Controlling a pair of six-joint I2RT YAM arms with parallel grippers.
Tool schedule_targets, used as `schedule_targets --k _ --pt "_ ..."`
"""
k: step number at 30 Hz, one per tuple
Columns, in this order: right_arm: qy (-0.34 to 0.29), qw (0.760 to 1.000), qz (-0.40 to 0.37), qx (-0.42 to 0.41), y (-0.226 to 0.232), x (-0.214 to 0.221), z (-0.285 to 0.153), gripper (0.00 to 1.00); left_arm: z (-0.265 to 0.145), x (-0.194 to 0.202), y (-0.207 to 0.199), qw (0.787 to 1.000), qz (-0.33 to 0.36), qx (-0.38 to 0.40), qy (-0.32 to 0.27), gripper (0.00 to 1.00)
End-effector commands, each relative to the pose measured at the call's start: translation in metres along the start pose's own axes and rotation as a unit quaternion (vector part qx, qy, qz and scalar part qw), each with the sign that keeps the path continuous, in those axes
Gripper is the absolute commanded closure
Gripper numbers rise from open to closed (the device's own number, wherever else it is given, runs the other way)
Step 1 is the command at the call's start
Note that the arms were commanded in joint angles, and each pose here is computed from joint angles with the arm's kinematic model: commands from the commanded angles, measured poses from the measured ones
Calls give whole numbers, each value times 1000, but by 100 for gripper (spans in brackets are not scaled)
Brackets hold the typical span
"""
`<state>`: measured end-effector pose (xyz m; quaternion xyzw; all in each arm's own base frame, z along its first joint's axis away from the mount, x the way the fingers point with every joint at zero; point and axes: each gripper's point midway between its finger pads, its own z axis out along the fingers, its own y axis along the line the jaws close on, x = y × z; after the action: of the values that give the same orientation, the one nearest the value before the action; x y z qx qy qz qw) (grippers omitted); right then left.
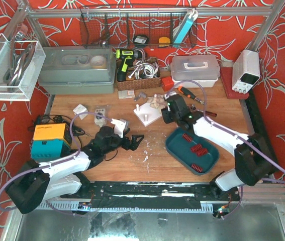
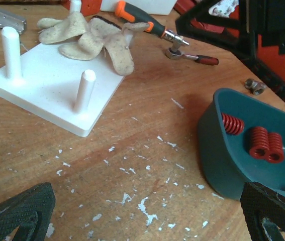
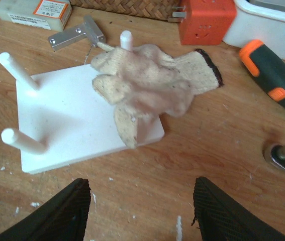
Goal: Install the large spring
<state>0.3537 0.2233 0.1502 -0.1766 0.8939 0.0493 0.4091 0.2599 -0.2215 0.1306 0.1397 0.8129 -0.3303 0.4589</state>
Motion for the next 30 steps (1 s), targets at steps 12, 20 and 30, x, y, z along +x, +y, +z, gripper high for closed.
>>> schedule_targets --k 12,20,30 --pt "63 997 -11 48 0 -8 63 45 -14 -32 2 997 13 -22 -76 0" --pt "66 994 -17 87 -9 -19 72 55 -13 -37 2 997 19 -30 -68 0" --pt "85 991 -21 100 -12 -20 74 77 -10 -35 4 997 19 -36 -61 0"
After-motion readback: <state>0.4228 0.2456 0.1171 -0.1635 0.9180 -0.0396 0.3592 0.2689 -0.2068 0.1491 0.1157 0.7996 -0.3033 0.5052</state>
